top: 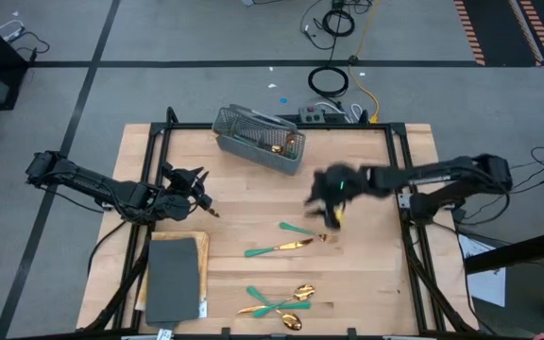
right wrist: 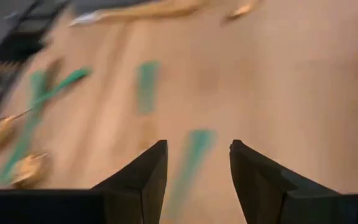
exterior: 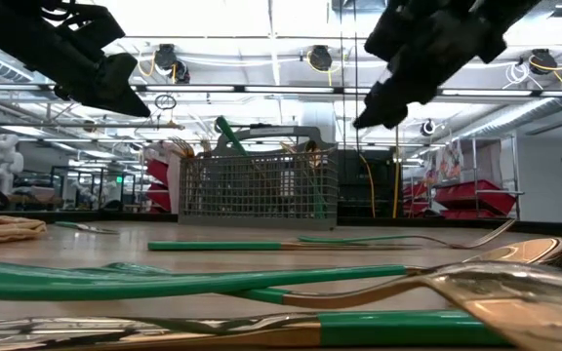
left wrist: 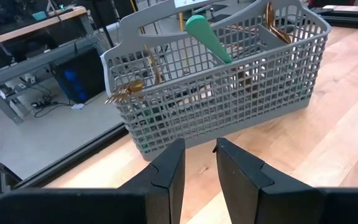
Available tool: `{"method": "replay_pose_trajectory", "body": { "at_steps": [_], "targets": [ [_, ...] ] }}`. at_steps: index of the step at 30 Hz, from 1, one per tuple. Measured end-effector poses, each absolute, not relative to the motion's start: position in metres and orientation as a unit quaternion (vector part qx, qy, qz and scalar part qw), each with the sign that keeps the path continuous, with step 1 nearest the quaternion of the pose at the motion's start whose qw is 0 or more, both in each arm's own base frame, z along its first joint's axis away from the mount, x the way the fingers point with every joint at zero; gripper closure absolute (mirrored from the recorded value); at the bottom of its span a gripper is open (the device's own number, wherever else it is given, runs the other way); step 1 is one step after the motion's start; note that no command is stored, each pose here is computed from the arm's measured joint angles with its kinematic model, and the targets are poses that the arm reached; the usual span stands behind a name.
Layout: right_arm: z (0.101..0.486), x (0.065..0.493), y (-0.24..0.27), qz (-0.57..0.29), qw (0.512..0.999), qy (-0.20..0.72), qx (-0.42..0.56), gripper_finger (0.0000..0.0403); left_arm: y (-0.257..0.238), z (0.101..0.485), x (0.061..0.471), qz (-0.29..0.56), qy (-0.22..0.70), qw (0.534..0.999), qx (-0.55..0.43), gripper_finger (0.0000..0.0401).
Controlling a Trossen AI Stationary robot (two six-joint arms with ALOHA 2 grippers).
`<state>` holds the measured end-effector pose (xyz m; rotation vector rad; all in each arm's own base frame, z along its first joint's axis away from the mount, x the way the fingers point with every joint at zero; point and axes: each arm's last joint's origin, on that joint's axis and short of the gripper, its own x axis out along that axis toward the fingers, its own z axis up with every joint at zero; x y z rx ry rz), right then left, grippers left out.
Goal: Sort silverware
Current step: Put the spoon into the gray silverware basket
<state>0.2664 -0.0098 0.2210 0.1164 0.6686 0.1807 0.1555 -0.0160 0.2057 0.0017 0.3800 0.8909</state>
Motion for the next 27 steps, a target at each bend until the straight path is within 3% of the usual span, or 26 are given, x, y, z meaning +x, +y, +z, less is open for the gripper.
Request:
{"method": "replay_pose_trajectory", "body": {
  "at_steps": [12, 21, 27],
  "targets": [
    [0.187, 0.300, 0.116, 0.242, 0.900, 0.363, 0.017, 0.0233, -0.016, 0.206, 0.156, 0.424, 0.184, 0.887, -0.002, 0.0302],
    [0.175, 0.353, 0.166, 0.274, 0.850, 0.448, -0.038, 0.0220, -0.017, 0.204, 0.157, 0.398, 0.199, 0.896, -0.015, 0.0302],
    [0.179, 0.369, 0.193, 0.294, 0.840, 0.454, -0.051, 0.0220, -0.018, 0.204, 0.157, 0.393, 0.202, 0.897, -0.017, 0.0302]
  ]
}}
